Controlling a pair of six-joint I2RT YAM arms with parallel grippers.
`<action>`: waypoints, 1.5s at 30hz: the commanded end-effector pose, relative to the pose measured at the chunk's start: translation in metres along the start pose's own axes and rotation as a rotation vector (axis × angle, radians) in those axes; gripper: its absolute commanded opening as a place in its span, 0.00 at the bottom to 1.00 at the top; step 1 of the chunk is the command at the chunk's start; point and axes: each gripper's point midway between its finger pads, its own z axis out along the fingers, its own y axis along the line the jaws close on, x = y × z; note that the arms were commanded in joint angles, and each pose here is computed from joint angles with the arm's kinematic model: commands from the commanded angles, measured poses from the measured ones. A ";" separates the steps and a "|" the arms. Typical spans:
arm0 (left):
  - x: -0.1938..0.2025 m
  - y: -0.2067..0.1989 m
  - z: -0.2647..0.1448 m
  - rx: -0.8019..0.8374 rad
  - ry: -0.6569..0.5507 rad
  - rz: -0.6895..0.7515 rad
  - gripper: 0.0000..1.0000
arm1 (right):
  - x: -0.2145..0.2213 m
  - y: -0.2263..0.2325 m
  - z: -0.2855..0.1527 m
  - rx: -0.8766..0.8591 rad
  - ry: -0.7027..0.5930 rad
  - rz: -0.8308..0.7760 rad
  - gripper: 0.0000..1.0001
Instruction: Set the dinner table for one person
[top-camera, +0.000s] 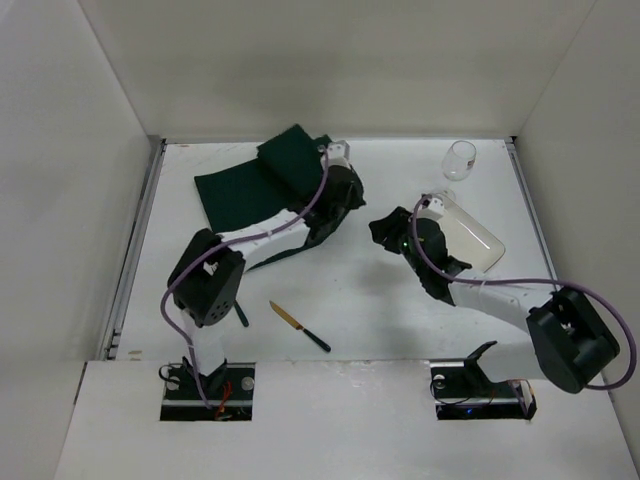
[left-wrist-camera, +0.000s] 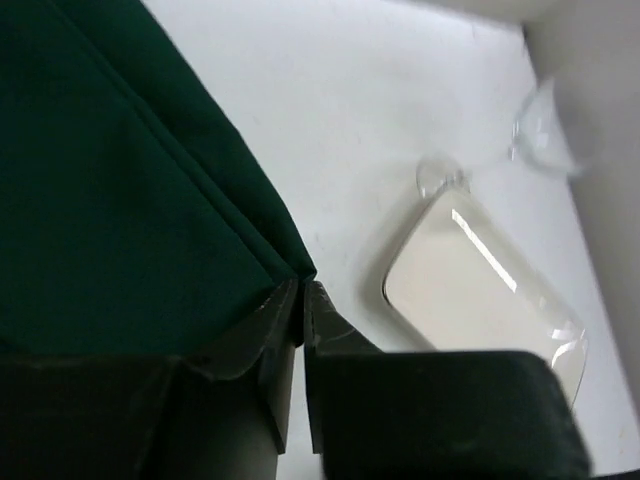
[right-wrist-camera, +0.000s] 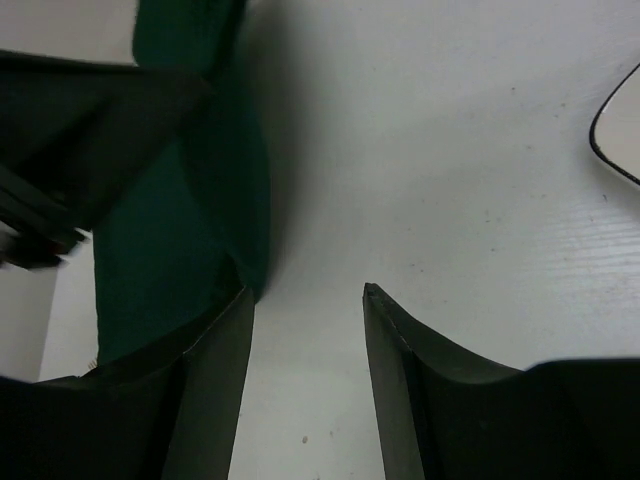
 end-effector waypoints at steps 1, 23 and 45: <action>0.001 -0.037 0.000 0.126 0.033 0.110 0.08 | -0.018 0.003 -0.005 0.013 -0.085 0.043 0.53; 0.046 0.241 -0.164 -0.534 -0.090 -0.380 0.41 | 0.018 -0.061 0.057 0.264 0.083 0.147 0.59; 0.085 0.306 -0.178 -0.680 -0.027 -0.485 0.43 | 0.023 -0.081 0.073 0.345 0.081 0.213 0.12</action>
